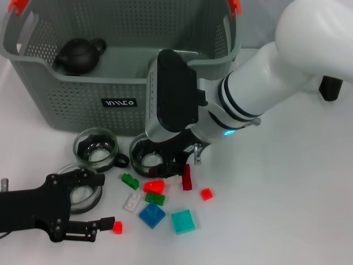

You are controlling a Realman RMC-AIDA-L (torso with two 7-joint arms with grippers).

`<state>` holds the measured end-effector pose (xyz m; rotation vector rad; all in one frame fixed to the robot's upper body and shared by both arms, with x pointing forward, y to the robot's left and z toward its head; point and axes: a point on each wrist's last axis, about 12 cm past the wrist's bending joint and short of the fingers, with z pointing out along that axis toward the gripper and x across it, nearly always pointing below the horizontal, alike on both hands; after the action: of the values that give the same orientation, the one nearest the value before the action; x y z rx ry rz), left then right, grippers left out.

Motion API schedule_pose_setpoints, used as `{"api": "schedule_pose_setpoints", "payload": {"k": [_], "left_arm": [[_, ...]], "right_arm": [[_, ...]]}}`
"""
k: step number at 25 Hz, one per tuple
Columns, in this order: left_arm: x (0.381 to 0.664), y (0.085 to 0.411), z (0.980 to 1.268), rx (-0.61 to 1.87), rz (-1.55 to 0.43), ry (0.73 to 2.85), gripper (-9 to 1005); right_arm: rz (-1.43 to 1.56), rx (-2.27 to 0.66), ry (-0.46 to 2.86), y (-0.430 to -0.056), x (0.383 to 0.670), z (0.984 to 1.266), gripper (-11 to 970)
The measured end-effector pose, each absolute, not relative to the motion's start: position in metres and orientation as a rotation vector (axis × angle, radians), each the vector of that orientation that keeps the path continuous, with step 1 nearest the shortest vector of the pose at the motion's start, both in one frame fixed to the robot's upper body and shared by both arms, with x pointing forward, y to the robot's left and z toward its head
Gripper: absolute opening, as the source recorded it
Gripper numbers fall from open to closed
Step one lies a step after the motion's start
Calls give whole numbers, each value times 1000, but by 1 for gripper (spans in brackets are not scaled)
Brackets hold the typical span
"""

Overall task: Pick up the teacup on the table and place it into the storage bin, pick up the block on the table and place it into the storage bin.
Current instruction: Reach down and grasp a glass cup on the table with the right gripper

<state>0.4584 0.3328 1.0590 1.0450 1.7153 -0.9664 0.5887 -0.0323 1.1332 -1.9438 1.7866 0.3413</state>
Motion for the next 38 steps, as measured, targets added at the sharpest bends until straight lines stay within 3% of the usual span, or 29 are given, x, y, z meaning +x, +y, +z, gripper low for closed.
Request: {"api": "schedule_pose_setpoints", "payload": {"k": [38], "left_arm": [[459,329,1057,1036,-971,1716,929]], "right_arm": [[391,-1889,1829,-40,590,1100,492]]}}
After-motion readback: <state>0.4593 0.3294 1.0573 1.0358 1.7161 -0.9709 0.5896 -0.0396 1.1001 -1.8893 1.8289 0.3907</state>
